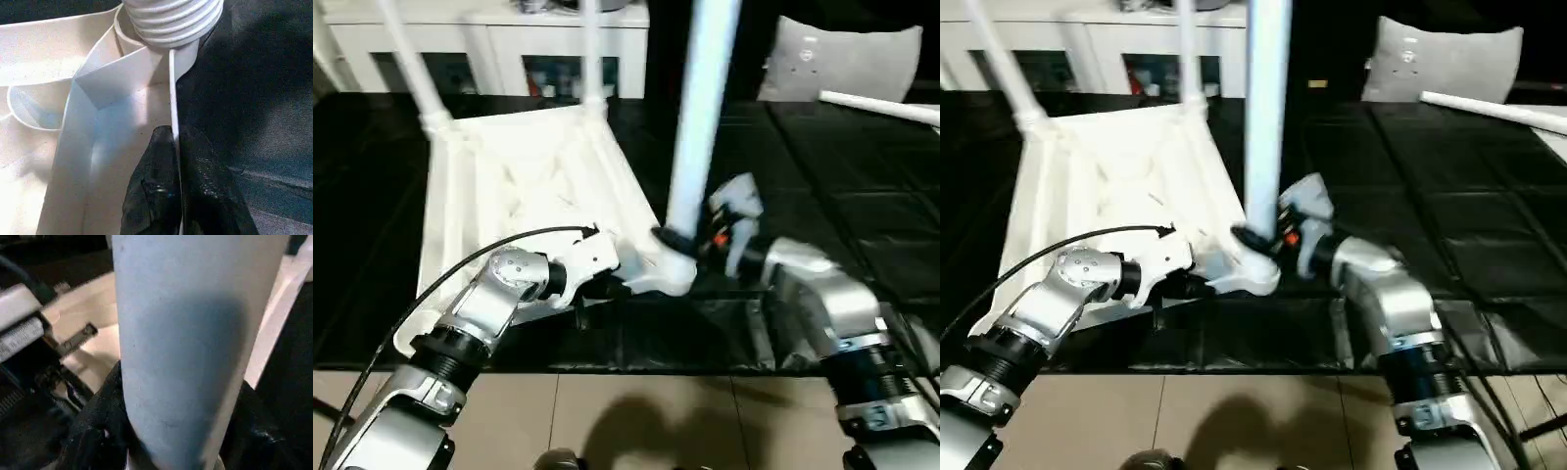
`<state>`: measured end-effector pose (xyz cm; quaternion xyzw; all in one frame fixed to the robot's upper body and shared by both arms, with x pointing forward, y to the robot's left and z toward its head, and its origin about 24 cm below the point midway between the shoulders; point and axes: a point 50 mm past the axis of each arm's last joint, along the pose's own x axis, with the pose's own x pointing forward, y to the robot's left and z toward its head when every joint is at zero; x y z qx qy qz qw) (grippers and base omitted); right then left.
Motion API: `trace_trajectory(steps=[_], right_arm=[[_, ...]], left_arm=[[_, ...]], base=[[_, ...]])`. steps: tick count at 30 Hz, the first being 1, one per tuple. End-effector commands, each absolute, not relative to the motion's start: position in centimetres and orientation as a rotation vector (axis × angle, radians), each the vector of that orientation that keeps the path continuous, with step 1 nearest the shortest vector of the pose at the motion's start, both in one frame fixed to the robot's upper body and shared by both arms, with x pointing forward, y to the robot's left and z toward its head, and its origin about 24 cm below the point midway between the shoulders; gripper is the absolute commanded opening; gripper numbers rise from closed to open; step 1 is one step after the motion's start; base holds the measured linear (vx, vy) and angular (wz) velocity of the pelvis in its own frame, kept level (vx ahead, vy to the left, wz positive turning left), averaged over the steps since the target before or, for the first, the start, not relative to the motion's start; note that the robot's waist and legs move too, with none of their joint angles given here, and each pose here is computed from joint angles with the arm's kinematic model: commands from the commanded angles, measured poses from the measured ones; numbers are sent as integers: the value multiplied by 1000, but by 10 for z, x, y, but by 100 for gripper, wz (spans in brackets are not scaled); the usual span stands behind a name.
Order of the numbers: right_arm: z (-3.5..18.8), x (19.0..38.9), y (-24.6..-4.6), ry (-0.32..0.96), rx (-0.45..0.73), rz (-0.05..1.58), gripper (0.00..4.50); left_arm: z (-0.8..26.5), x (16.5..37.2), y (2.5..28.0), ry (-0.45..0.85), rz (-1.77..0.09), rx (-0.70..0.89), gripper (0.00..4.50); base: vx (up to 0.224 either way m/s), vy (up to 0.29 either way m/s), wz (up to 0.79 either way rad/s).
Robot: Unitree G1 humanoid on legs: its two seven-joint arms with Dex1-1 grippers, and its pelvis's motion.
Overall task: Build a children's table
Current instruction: Insert table leg to table base
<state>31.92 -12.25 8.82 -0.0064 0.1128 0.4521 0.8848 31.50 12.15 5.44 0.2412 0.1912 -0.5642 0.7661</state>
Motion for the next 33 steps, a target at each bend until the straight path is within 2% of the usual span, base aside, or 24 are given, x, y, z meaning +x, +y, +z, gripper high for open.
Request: trace_trajectory(steps=[1, 10, 21, 27, 29, 33], right_arm=[[85, 320, -126, 256, -28, 928, 188], [74, 324, -128, 264, 15, 869, 188], [51, 321, -130, 268, 204, 833, 188], [38, 310, -138, 266, 328, 797, 188], [27, 303, -141, 241, 413, 764, 188], [17, 296, -142, 241, 435, 743, 188]], left_arm=[[50, 309, 121, 442, -1268, 555, 0], [52, 309, 122, 430, -1286, 557, 0], [52, 313, 119, 415, -1265, 538, 0], [51, 315, 119, 409, -1231, 520, 0], [50, 315, 119, 410, -1231, 521, 0], [49, 315, 120, 412, -1230, 516, 0]], base=[[0, 0, 0], [0, 0, 0], [0, 0, 0], [0, 0, 0], [0, 0, 0], [0, 0, 0]])
